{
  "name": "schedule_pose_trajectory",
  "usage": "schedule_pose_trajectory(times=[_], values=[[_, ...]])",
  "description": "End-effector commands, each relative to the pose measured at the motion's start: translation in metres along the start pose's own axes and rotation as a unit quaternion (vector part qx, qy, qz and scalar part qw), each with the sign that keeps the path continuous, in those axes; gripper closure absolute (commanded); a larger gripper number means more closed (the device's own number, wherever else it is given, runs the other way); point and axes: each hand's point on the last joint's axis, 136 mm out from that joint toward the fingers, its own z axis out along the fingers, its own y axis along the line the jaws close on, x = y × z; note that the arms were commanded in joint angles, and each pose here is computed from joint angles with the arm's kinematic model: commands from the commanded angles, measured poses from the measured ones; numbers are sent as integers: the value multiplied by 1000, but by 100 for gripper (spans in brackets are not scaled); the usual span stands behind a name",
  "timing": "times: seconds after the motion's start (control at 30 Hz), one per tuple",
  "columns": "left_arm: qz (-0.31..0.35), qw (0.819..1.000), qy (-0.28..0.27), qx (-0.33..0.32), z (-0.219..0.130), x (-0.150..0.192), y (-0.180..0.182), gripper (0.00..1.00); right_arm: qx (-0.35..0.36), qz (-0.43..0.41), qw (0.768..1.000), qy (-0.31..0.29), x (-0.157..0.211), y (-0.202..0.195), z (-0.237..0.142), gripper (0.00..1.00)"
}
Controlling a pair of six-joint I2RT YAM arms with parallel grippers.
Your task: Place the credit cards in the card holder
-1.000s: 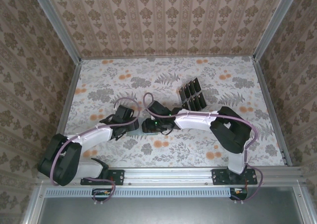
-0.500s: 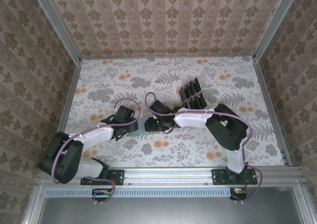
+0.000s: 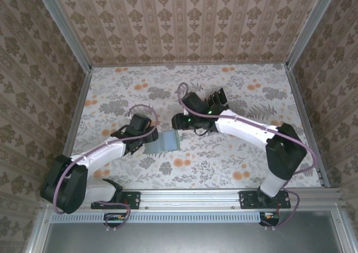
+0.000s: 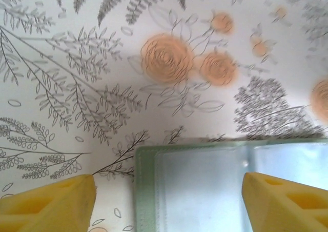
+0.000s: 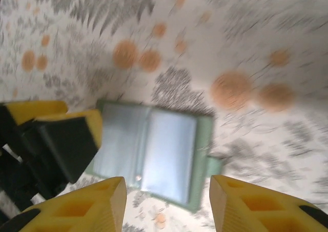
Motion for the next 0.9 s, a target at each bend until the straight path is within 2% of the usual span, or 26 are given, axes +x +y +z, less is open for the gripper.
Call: schedule_pose_trajectory(times=[0.0,0.07,0.2,0.4,0.67,0.87], values=[[12,1000,-6,8,-12,-10,-6,12,90,-30,995,25,4,-49,-12,51],[14,1000,-13,7,-16,-14,-6,0,115,-39,992,26,1,-63,-15,50],[18,999,-26,-2,-24,-21,-3,0,185,-56,981,24,-6,-93,-18,50],[22,999,-39,-9,-31,-26,1,0,273,-90,956,63,-6,-126,-12,53],[17,999,-37,-17,-31,-21,7,0,322,-91,937,99,6,-156,5,55],[16,999,-37,-20,-30,-19,9,0,331,-79,934,108,12,-169,11,56]])
